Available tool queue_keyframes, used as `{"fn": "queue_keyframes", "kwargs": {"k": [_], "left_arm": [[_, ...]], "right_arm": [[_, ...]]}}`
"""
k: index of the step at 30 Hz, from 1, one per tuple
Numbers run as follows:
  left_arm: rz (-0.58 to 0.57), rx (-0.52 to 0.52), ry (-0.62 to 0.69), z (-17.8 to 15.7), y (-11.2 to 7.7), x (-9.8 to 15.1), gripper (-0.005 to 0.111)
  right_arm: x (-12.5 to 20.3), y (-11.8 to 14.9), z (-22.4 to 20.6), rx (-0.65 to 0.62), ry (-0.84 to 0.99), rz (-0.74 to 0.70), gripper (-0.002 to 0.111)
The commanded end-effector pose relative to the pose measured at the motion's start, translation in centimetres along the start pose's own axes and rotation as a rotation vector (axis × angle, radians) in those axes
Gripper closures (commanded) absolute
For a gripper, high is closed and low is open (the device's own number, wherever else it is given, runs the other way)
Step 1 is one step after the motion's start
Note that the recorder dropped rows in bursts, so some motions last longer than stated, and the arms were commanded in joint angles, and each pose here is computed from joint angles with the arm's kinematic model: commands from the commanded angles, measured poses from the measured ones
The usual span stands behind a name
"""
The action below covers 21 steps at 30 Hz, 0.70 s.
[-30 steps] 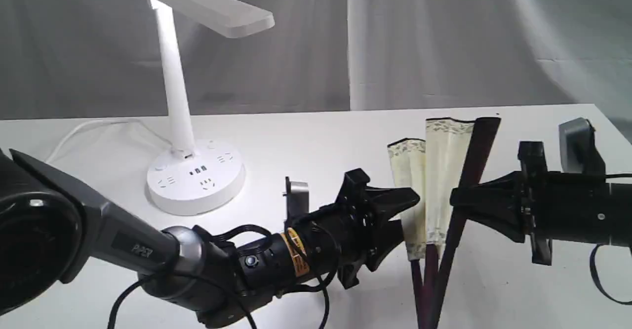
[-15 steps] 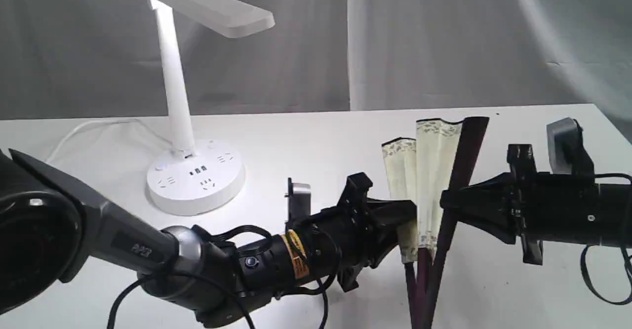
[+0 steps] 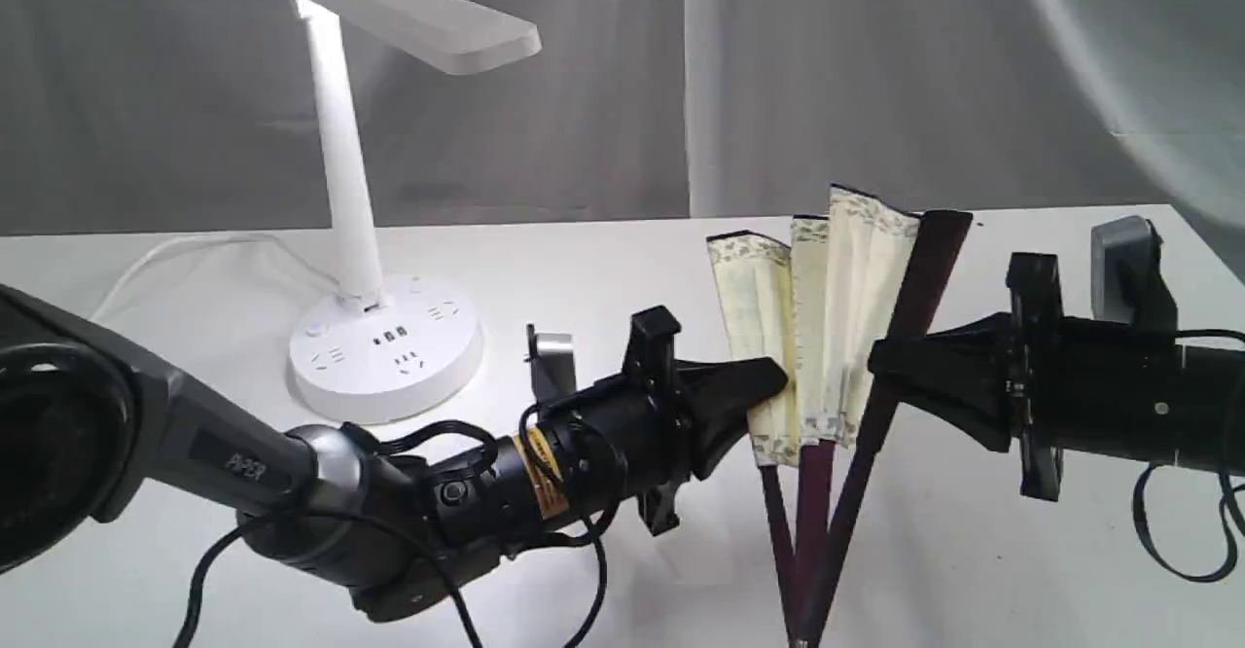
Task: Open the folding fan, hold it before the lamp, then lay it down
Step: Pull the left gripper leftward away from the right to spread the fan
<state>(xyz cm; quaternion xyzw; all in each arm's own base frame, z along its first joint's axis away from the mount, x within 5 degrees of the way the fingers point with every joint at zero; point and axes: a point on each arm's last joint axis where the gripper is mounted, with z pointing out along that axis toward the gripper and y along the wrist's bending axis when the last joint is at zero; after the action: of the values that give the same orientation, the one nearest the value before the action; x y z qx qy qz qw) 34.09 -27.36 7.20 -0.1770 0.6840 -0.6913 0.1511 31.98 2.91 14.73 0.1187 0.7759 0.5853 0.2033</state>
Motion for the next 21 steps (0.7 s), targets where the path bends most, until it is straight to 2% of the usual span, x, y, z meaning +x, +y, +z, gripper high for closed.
{"fn": "queue_keyframes", "kwargs": {"k": [1,5,21], "left_arm": [[-0.04,0.036,-0.058,-0.2,-0.4,-0.8,0.107],[-0.077,0.049,-0.092,-0.2,-0.5,-1.1,0.107],[-0.088,0.091,-0.133,-0.1,-2.0,-1.5,0.107]], "right_arm": [[0.0,0.4,-0.1,-0.015,-0.013,-0.018,0.108],[-0.1,0.4,-0.1,-0.018,-0.022,-0.015,0.108],[-0.1,0.4,-0.1,-0.018,-0.022,-0.019,0.108]]}}
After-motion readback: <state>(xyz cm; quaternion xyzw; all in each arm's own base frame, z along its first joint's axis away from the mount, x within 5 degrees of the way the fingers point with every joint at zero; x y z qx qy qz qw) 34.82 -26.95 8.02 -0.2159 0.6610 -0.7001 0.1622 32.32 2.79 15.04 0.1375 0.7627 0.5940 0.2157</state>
